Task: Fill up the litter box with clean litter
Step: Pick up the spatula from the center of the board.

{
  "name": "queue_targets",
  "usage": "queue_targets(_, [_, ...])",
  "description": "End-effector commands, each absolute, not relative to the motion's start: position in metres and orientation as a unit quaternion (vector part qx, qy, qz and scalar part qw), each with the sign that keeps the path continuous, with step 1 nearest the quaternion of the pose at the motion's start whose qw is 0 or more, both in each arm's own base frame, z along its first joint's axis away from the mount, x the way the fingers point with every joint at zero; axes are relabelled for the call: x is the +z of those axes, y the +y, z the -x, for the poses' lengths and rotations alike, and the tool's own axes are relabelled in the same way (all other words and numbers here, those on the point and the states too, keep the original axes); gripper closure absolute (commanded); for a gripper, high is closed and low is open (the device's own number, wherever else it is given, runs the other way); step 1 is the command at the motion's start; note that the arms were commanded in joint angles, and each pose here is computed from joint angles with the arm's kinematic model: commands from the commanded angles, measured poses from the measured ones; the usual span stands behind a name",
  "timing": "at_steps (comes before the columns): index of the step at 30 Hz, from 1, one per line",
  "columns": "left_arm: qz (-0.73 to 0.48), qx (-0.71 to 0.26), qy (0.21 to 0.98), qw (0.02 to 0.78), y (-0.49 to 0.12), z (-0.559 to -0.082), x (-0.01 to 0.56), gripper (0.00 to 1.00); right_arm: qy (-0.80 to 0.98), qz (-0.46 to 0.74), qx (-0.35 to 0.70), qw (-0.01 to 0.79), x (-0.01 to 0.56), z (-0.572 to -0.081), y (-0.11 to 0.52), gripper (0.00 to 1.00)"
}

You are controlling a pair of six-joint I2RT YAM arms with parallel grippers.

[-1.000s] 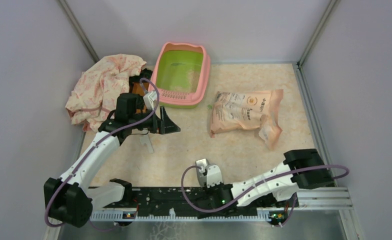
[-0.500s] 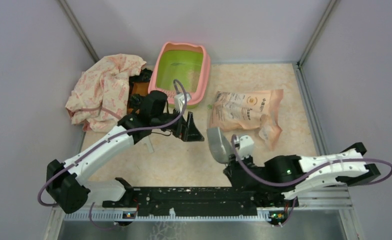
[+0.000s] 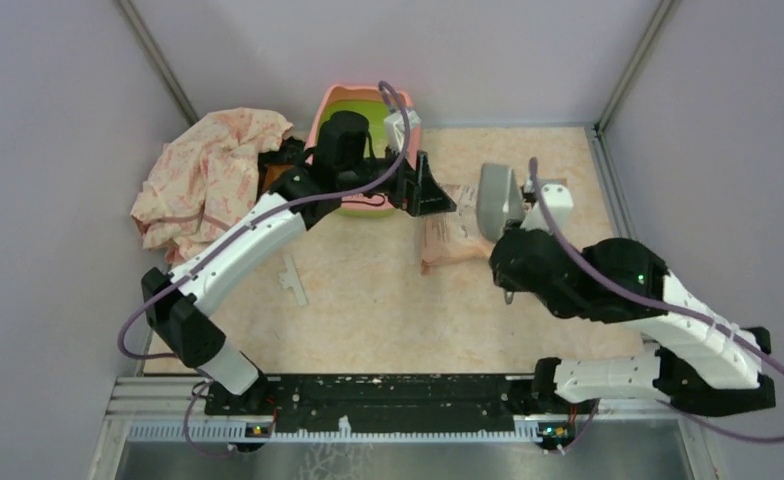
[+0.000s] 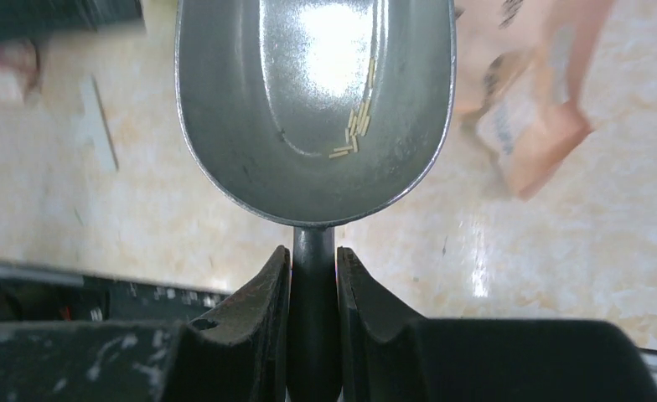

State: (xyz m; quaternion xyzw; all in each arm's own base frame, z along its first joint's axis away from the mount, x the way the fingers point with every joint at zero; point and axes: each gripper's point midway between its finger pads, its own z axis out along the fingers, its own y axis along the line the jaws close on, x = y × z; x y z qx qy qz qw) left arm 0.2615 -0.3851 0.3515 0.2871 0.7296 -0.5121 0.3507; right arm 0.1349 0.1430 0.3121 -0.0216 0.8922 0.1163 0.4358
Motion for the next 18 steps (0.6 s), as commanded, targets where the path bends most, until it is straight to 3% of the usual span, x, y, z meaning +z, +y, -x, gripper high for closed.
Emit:
queue_targets(1, [-0.289,-0.509,0.741,0.330,-0.406,-0.268,0.332,0.01,0.882,-0.002,0.056,0.468,0.353,-0.170,0.105,1.00])
queue_targets(8, [-0.294,-0.482,0.758,0.327,-0.405,-0.275,0.312,0.01,0.933,0.027,0.009,0.358,0.325,-0.196,0.084,1.00])
queue_targets(15, [-0.284,-0.494,0.773,0.279,-0.386,-0.237,0.258,0.02,0.957,-0.010,0.005,0.291,0.277,-0.175,0.071,1.00])
queue_targets(18, [-0.276,-0.498,0.783,0.250,-0.374,-0.209,0.226,0.14,0.954,-0.020,0.029,0.299,0.282,-0.166,0.071,1.00])
